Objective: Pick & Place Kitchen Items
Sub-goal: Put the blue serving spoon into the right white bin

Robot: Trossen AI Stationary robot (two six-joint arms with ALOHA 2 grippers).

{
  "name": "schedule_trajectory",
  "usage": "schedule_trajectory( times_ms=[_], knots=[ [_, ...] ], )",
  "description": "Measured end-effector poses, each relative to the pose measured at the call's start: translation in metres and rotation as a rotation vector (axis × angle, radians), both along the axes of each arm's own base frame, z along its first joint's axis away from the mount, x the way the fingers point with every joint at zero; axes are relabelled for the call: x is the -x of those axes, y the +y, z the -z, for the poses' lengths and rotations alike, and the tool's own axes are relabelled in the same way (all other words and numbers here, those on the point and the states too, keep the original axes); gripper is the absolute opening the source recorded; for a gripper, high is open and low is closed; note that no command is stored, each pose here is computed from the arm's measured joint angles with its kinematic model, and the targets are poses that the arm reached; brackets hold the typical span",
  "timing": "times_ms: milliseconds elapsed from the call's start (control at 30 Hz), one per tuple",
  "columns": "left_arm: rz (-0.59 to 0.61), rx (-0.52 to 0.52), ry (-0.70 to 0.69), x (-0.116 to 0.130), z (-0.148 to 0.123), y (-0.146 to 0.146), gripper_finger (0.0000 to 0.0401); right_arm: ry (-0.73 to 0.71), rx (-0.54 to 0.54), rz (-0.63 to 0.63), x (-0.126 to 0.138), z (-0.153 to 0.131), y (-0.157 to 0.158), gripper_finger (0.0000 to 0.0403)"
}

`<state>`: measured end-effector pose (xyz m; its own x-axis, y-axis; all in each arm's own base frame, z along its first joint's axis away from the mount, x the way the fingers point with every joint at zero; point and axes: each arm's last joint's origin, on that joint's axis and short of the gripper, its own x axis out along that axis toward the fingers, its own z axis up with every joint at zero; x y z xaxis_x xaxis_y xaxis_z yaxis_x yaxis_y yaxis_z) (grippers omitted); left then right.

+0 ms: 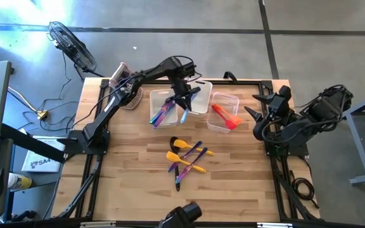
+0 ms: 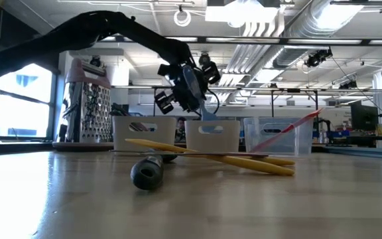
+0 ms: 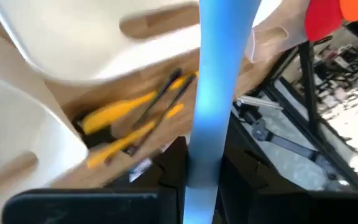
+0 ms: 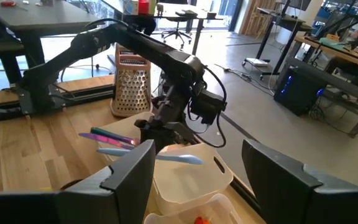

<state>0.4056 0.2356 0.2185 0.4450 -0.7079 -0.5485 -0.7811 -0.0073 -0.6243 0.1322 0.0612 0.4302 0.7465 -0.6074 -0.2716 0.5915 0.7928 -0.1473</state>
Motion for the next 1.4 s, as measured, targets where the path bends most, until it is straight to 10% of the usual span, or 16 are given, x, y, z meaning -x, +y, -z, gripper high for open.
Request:
schedule_trajectory(
  times_ms=[1400],
  knots=[
    [-0.177,-0.068,-0.097,-0.024,0.003,0.024,0.0084,0.062,-0.079,-0.022,0.005,0.008,-0.002,0.0235]
  ],
)
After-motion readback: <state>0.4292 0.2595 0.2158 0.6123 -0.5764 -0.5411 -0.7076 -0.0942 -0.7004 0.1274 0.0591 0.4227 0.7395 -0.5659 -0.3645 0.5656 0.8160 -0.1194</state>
